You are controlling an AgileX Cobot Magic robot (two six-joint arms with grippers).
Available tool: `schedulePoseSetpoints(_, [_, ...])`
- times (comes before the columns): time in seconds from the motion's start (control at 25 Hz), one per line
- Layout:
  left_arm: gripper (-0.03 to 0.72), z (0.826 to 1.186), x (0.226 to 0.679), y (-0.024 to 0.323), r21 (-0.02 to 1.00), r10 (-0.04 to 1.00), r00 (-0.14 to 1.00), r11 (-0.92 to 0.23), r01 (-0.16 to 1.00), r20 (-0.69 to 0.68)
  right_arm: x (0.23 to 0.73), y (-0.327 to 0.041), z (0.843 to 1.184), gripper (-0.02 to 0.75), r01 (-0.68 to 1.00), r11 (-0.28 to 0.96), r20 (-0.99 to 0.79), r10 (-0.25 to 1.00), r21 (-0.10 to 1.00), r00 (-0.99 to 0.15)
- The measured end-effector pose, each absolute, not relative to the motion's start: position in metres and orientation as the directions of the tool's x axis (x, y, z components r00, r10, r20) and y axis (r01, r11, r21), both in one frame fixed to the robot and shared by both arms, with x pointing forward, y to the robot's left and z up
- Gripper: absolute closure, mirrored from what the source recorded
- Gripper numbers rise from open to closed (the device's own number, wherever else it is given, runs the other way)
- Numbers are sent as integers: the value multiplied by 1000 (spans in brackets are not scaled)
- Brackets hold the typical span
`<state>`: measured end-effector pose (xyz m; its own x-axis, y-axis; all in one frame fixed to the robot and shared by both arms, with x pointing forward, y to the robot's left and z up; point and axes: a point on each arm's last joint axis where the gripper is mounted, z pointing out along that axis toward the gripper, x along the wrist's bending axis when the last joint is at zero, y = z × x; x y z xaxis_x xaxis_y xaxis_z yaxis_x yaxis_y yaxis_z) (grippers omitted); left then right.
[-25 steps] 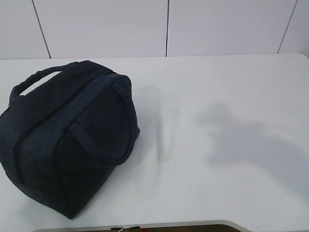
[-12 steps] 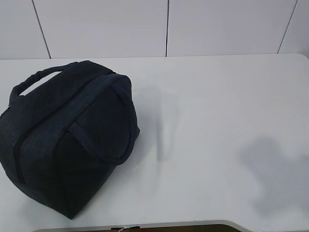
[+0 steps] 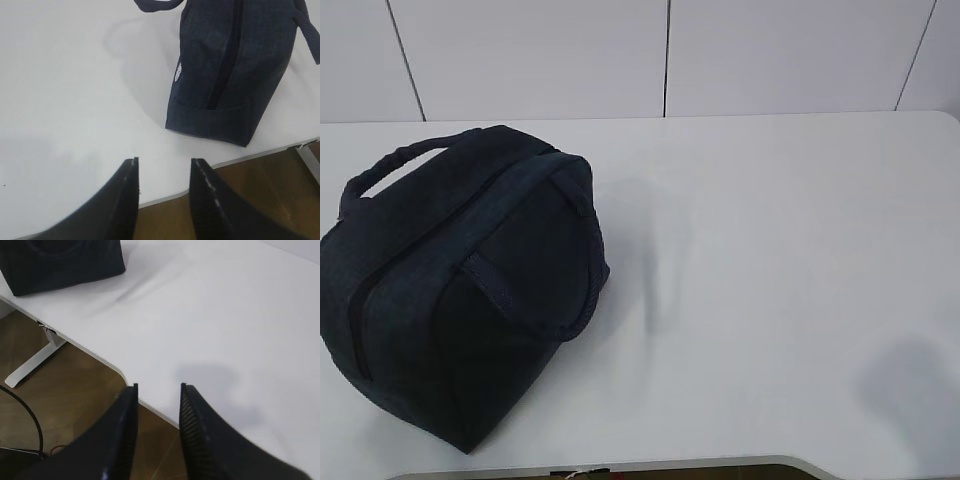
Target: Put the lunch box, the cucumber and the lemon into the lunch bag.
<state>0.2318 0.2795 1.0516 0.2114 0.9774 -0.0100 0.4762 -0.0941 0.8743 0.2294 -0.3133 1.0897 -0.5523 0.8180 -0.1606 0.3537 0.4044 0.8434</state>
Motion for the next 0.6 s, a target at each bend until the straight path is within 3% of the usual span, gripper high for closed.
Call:
schedulePoseSetpoints(0.32, [446,1052,232,279,874,977,211,-94,476,-10,231,-312,1054,494,322,392,-166,818,862,-551])
schedulePoseSetpoints(0.6, [446,1052,232,279,874,977,211,-94,476,-10,232,-311,1051,494,325,395,-167,817,859,-552])
